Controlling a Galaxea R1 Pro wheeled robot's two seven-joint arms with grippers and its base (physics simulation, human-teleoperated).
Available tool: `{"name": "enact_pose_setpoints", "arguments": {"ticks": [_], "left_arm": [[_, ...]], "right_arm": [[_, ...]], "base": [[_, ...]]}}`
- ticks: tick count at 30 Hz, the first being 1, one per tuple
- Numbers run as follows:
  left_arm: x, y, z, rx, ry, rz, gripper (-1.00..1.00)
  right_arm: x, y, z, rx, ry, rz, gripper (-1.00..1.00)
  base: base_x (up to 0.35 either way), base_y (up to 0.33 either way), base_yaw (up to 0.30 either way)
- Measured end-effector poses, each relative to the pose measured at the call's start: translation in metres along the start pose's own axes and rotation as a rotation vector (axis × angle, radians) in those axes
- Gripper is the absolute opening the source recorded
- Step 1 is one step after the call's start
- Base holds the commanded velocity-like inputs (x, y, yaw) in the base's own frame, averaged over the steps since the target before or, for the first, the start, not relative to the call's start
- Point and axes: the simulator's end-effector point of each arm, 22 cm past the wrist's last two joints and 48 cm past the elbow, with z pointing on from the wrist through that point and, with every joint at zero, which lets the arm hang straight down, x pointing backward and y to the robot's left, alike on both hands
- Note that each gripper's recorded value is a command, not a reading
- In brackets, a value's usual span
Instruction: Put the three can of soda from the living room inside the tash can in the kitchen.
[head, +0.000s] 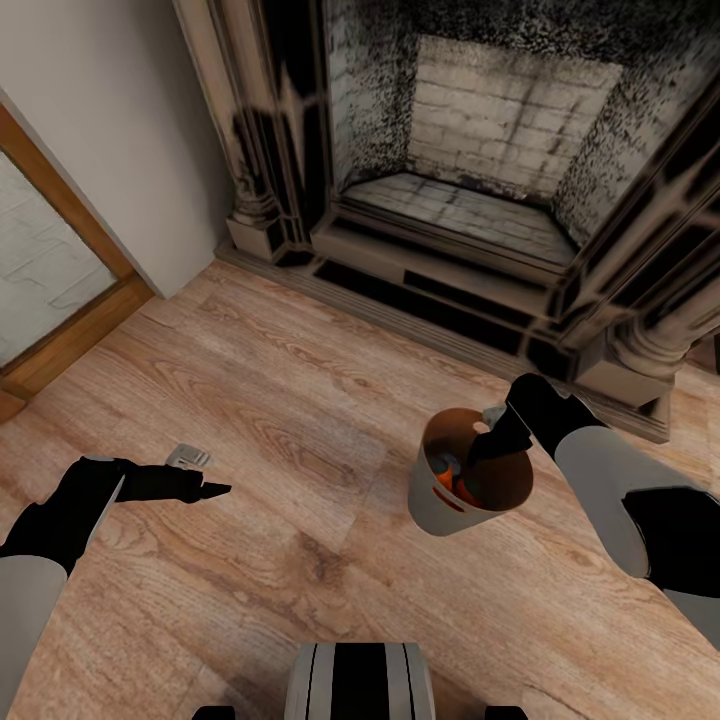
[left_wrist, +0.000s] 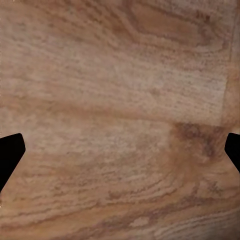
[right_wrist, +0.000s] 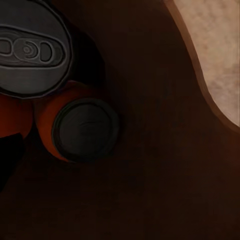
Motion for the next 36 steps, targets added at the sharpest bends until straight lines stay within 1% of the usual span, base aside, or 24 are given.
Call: {"name": "enact_pose_setpoints", "arguments": {"ticks": [4, 9, 11, 12, 16, 25, 36], "left_arm": [[-0.002, 0.000, 0.000, -0.002, -0.011, 0.020, 1.00], [-0.003, 0.001, 0.000, -0.002, -0.014, 0.025, 1.00], [-0.005, 0.000, -0.003, -0.003, -0.018, 0.025, 1.00], [-0.002, 0.000, -0.003, -0.002, -0.012, 0.018, 1.00], [-0.002, -0.001, -0.008, -0.003, -0.013, 0.013, 1.00], [-0.016, -0.005, -0.024, -0.013, -0.041, 0.028, 1.00], [-0.029, -0.011, -0.045, -0.013, -0.040, 0.028, 1.00]], "right_arm": [[0.000, 0.000, 0.000, -0.001, -0.001, 0.001, 1.00], [0.000, 0.000, 0.000, -0.001, 0.000, 0.001, 1.00], [-0.003, 0.011, -0.005, -0.049, -0.015, 0.030, 1.00], [-0.003, 0.011, -0.008, -0.052, -0.020, 0.031, 1.00], [-0.005, 0.012, -0.018, -0.050, -0.035, 0.030, 1.00], [-0.010, 0.013, -0.043, -0.043, -0.071, 0.027, 1.00], [-0.009, 0.013, -0.067, -0.043, -0.067, 0.027, 1.00]], "base": [[0.000, 0.000, 0.000], [0.000, 0.000, 0.000], [0.000, 0.000, 0.000], [0.000, 0.000, 0.000], [0.000, 0.000, 0.000], [0.000, 0.000, 0.000], [0.000, 0.000, 0.000]]}}
